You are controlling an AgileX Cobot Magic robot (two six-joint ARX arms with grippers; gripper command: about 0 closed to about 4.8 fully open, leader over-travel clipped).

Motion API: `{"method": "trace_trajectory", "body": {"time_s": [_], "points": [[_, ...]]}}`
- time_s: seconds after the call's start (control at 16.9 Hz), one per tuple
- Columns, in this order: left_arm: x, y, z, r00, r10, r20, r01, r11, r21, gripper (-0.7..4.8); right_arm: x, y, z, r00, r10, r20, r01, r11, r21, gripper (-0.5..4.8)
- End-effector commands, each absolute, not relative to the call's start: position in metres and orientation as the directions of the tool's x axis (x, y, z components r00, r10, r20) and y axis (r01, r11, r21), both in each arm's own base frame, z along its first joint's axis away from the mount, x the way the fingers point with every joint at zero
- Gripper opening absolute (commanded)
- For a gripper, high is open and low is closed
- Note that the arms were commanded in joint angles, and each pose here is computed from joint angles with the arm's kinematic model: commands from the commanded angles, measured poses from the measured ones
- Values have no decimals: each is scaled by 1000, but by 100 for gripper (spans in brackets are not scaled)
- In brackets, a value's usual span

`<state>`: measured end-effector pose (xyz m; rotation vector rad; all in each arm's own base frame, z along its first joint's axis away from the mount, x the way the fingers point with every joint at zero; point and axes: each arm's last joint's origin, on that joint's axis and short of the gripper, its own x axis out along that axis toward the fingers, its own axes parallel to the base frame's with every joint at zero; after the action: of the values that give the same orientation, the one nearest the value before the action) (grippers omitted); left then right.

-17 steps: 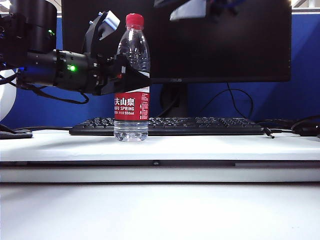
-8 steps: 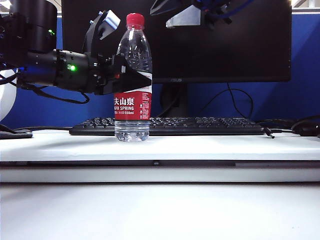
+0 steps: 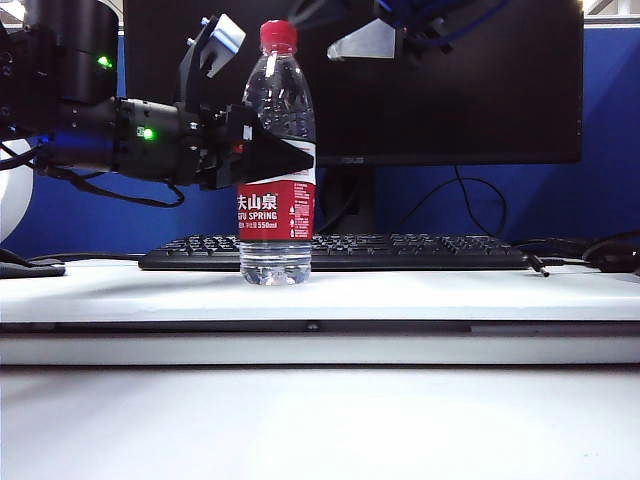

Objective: Unscrew the cap from the plastic bottle on the table.

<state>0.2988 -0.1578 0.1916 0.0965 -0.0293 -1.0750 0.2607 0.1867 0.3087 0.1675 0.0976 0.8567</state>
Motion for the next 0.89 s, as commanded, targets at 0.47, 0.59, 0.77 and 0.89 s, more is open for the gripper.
{"method": "trace_trajectory", "body": {"time_s": [0.47,0.59,0.77,0.89], "points": [[298,-160,194,460,-888,-7,883,456,110,237,236,225,308,783,621,7,-618,777,120,310],[298,-160,194,460,-888,-7,884,457,104,237,236,227,307,794,608,4,-604,787,124,285],[298,-160,194,460,-888,-8,885,457,89,237,234,230,308,786,618,21,-616,778,127,193],[298,-160,194,459,-888,-8,885,456,88,237,232,234,307,778,627,22,-625,771,127,193]]}}
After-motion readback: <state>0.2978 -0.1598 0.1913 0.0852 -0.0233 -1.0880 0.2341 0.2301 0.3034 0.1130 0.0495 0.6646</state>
